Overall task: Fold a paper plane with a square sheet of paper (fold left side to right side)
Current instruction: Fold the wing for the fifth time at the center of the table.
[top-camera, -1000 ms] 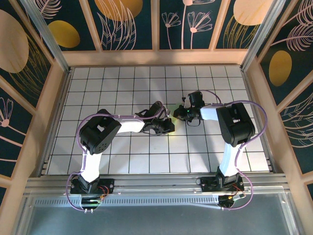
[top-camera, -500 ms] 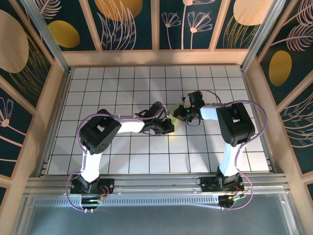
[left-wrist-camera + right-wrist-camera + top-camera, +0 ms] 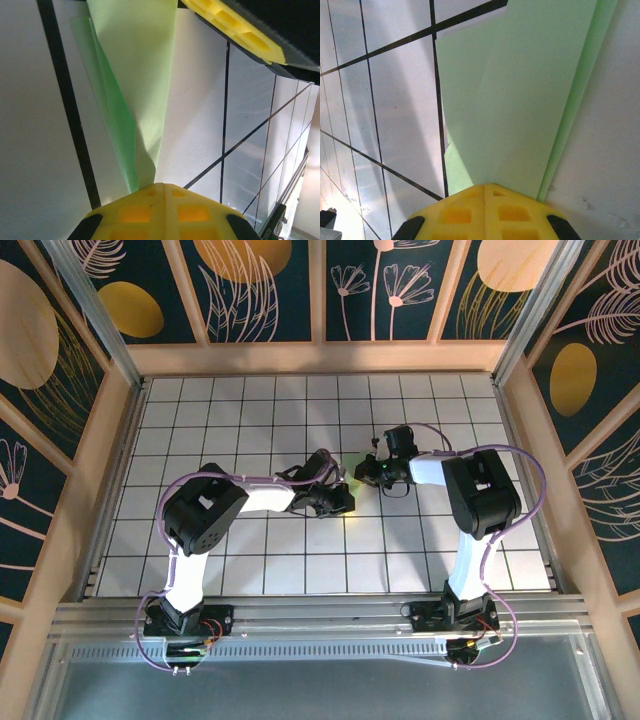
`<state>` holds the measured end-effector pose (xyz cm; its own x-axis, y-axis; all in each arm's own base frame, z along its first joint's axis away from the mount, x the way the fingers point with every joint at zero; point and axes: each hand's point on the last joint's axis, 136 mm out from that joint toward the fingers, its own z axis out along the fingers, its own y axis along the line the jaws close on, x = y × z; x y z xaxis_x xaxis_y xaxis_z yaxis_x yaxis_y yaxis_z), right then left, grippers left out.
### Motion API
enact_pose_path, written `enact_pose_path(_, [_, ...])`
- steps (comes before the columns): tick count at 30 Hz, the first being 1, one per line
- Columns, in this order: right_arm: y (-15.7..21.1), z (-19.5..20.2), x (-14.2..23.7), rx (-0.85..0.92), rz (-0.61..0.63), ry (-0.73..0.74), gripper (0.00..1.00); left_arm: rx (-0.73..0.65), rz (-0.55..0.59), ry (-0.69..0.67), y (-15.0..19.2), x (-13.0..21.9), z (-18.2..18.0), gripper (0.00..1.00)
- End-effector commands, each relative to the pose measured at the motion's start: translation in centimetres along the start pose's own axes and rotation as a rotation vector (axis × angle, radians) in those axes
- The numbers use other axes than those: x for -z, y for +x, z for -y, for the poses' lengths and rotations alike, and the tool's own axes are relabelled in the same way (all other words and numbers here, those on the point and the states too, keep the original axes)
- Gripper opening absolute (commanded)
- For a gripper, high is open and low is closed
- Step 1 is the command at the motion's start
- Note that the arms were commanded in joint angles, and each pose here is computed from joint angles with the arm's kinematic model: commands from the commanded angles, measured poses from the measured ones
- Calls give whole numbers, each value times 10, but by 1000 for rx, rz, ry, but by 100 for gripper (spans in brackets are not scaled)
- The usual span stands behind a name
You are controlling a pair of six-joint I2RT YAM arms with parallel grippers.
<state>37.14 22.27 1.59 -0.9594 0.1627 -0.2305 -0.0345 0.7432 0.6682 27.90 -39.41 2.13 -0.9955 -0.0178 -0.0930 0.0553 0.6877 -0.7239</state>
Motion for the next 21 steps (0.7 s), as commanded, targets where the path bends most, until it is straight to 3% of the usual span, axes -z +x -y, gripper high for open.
enact_pose_path(1, [46, 57, -16, -76, -125, 205, 0, 12, -30, -36, 10, -4, -13, 5])
enact_pose_path(21, [47, 57, -16, -76, -129, 215, 0, 12, -55, -68, 19, -13, -22, 5])
